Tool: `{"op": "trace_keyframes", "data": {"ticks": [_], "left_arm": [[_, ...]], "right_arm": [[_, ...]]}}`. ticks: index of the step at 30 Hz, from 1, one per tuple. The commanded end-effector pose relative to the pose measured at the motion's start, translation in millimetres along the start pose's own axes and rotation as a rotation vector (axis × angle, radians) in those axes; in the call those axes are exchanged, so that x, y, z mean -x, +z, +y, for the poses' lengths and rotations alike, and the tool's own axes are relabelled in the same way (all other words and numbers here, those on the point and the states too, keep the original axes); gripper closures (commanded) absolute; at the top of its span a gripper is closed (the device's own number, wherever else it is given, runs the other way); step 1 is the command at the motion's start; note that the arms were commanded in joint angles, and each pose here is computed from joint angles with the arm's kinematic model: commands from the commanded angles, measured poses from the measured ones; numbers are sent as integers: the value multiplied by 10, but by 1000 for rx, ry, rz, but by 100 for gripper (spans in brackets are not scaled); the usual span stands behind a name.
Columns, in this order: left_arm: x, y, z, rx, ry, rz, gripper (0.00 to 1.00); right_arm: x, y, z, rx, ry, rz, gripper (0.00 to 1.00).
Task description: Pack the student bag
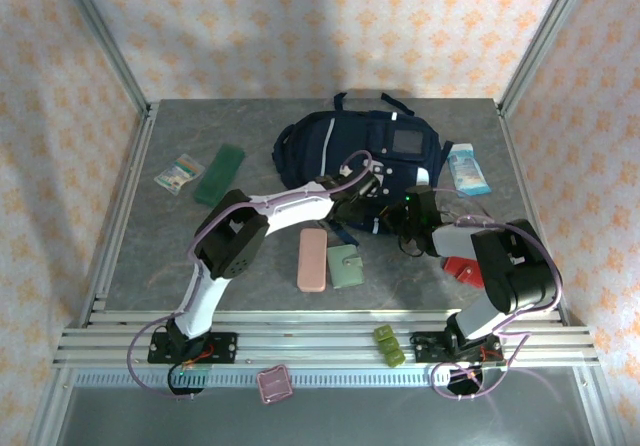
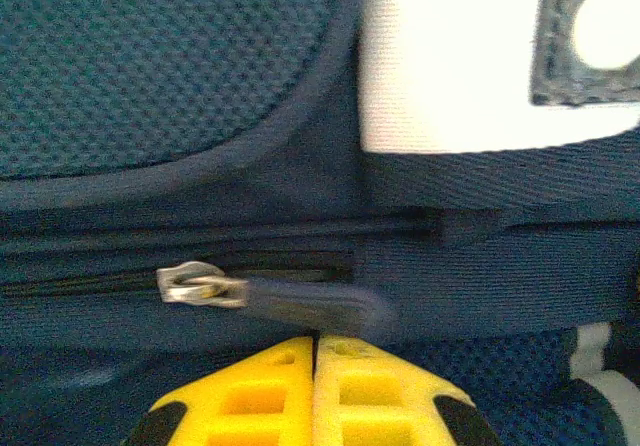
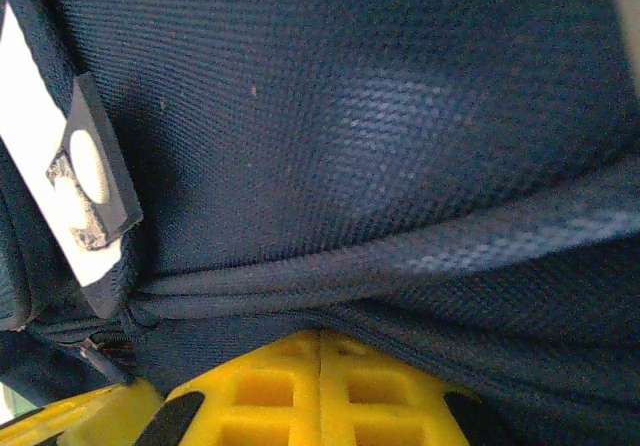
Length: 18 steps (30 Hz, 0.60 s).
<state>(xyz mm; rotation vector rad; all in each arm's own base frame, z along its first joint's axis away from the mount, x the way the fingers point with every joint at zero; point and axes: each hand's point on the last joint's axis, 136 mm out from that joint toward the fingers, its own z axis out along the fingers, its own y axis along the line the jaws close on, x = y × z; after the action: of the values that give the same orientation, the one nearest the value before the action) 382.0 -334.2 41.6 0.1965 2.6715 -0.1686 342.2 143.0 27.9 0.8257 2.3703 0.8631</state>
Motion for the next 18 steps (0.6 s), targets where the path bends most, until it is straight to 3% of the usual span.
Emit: {"op": "trace_keyframes", "data": {"ticks": [1, 7, 10, 15, 18], "left_arm": [[67, -139, 293, 56, -24, -3, 100], [204, -359, 482, 68, -42, -44, 99], [218, -412, 475, 52, -44, -46, 66], [133, -321, 231, -49, -45, -11, 42], [81, -216, 107, -46, -16, 3, 36]], "right_arm": [[-281, 15, -523, -171, 48, 84, 100], [-273, -14, -531, -179, 41, 76, 100], [-265, -7, -527, -179, 41, 75, 100], [-262, 15, -492, -169, 46, 81, 100], [-247, 12, -458, -165, 36, 82, 100]]}}
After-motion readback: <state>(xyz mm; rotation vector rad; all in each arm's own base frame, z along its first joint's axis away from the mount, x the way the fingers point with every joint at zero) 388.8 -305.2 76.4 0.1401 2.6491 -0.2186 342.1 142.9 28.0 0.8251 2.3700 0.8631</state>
